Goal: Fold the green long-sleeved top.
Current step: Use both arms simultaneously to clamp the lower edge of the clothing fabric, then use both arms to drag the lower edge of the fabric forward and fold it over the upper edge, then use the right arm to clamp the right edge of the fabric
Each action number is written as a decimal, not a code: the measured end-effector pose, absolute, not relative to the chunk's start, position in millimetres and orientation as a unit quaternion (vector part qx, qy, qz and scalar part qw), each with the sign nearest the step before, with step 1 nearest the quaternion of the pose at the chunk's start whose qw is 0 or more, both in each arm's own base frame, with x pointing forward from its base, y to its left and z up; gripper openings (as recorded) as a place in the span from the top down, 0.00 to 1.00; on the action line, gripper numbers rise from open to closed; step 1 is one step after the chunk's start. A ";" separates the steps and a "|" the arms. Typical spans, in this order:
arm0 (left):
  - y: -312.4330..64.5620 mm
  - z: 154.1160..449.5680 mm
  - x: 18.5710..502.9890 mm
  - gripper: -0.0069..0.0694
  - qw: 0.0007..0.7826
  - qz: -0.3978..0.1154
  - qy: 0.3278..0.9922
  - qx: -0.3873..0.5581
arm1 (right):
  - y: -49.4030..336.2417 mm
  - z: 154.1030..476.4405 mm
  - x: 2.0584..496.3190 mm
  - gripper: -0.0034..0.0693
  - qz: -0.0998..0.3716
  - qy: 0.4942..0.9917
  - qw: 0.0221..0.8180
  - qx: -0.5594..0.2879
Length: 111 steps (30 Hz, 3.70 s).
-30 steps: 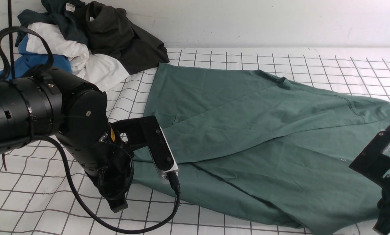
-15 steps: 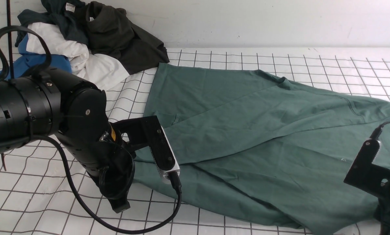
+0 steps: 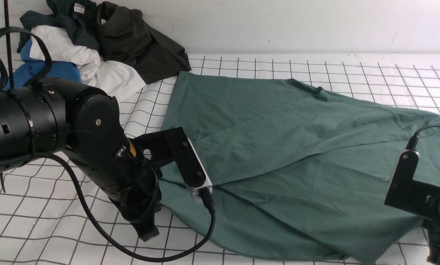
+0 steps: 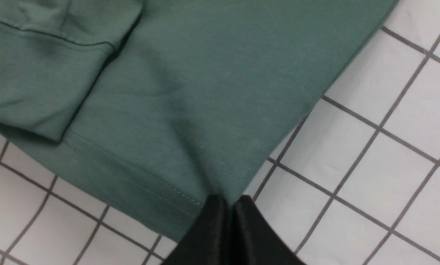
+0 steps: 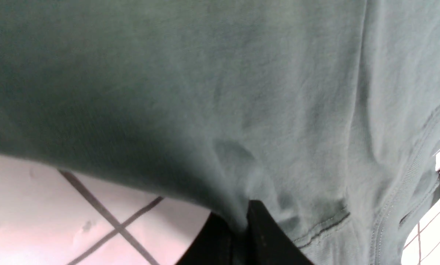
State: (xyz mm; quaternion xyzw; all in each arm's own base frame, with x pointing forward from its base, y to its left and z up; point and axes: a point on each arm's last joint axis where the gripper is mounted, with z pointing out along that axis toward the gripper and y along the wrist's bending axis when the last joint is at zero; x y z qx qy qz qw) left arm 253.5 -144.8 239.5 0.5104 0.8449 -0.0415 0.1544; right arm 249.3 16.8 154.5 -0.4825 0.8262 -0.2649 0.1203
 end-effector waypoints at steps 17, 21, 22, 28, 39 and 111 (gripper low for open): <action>-120.7 311.3 354.4 0.92 0.434 -0.077 0.876 0.195 | -16.7 223.5 313.3 0.94 -0.298 0.805 0.328 -0.395; -126.7 303.7 417.8 0.92 0.462 -0.073 0.867 0.170 | -25.8 221.2 367.6 0.94 -0.292 0.801 0.349 -0.389; -127.9 305.8 429.1 0.92 0.471 -0.074 0.863 0.165 | -27.1 218.8 379.3 0.94 -0.293 0.800 0.351 -0.389; -142.5 258.3 516.6 0.91 0.488 -0.092 0.860 0.120 | -31.3 182.1 455.4 0.93 -0.281 0.814 0.361 -0.358; -126.3 204.7 566.8 0.40 0.415 -0.083 0.900 0.101 | -11.1 190.0 488.7 0.68 -0.291 0.877 0.350 -0.155; -172.6 199.0 520.4 0.92 0.207 -0.131 0.943 0.226 | -109.8 278.4 465.7 0.97 0.072 0.963 0.260 0.003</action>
